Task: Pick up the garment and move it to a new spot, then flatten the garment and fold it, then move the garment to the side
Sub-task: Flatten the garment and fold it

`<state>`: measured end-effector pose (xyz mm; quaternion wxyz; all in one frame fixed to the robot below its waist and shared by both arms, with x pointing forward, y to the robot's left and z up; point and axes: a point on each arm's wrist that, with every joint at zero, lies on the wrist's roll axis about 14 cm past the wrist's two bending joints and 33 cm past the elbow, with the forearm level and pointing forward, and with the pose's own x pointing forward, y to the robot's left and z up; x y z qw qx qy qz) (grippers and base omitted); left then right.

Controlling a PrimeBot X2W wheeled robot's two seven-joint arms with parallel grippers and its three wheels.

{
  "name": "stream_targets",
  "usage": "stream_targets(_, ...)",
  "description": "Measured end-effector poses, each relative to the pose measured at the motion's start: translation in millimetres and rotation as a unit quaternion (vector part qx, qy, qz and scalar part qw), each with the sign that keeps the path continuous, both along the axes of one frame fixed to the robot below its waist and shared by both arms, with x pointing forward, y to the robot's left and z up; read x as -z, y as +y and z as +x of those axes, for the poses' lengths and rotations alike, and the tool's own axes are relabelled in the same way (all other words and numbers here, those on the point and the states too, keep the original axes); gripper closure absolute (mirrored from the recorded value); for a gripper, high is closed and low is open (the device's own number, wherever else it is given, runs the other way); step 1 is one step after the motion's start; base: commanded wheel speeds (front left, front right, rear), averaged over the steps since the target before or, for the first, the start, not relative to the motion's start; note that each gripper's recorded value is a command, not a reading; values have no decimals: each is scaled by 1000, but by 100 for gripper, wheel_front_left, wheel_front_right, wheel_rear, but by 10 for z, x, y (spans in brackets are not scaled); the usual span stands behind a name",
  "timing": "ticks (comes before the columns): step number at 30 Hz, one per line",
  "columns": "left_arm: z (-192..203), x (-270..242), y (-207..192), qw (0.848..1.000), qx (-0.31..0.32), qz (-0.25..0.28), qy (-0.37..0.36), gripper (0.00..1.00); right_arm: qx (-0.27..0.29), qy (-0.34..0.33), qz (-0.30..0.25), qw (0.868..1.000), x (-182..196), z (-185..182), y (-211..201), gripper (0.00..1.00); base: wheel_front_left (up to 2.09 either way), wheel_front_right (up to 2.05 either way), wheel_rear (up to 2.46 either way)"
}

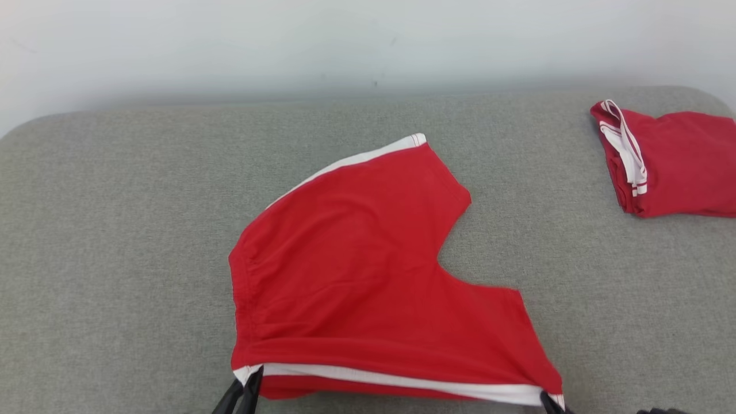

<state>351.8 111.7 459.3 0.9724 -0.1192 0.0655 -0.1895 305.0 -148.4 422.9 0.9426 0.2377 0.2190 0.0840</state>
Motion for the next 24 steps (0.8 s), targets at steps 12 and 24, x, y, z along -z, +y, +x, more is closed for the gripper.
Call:
stream_targets(12,-153,9,-20,1000,-2,-1,0,100,-14,-20,-19,1000,-254,143,25,100,0,0,0)
stream_targets(24,245,-417,11,997,0,17,-80,100,-104,-108,-81,985,-838,1244,212,100,0,0,0)
